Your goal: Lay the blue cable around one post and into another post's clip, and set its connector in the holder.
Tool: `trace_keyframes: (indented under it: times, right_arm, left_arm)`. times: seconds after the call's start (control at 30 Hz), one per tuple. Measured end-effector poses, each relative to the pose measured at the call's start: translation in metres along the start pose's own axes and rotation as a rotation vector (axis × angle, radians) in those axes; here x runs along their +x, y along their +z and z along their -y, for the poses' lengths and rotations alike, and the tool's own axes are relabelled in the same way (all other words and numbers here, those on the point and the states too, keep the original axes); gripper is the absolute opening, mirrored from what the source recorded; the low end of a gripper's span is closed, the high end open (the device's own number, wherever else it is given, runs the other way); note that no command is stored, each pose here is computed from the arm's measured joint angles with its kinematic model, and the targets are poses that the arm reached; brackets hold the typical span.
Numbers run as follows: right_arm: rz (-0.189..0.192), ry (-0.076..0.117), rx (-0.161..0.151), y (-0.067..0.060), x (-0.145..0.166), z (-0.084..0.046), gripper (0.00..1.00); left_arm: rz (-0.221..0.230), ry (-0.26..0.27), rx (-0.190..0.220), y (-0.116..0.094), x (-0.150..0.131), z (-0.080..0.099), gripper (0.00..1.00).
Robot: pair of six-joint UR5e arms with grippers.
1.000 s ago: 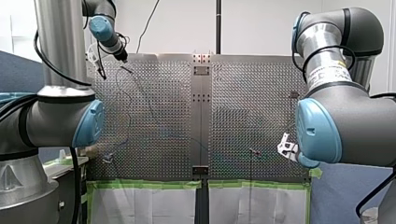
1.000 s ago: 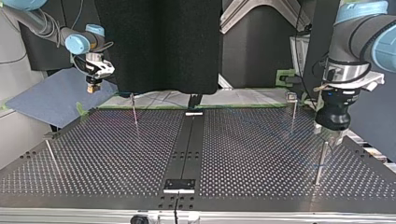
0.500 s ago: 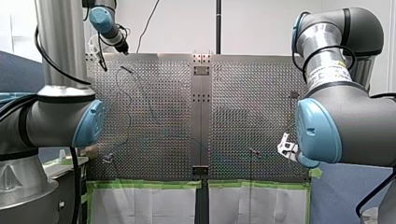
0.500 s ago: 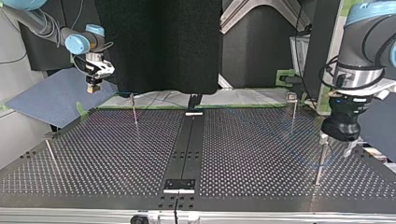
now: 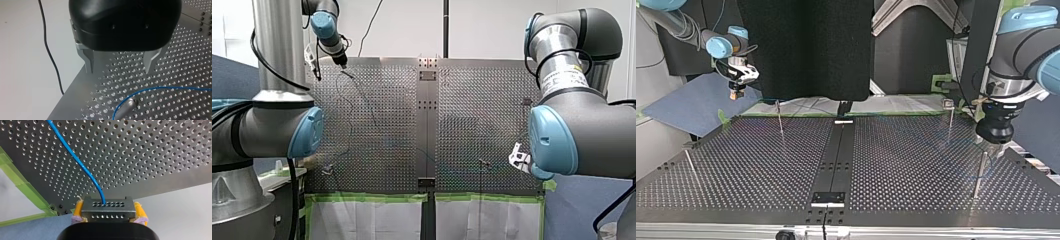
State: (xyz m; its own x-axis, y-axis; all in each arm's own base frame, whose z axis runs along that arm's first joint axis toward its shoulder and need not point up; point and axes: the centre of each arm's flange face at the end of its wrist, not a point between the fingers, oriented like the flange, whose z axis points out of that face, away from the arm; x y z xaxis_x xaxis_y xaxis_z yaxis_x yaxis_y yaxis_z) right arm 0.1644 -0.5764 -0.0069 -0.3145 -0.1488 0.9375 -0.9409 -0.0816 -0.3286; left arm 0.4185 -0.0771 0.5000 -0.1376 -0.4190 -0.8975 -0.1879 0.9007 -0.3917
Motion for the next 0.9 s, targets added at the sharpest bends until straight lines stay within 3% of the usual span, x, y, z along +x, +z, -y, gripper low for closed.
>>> trace_keyframes:
  times: [0.43, 0.9]
  right_arm:
    - [-0.002, 0.001, 0.003, 0.0000, -0.0002, 0.0014, 0.02]
    - [0.002, -0.001, 0.010, -0.0009, -0.0020, 0.0057, 0.02]
  left_arm:
    - [0.004, 0.000, -0.002, -0.0021, -0.0010, 0.0007, 1.00]
    - [-0.010, 0.027, -0.089, -0.0078, 0.0009, -0.0066, 1.00]
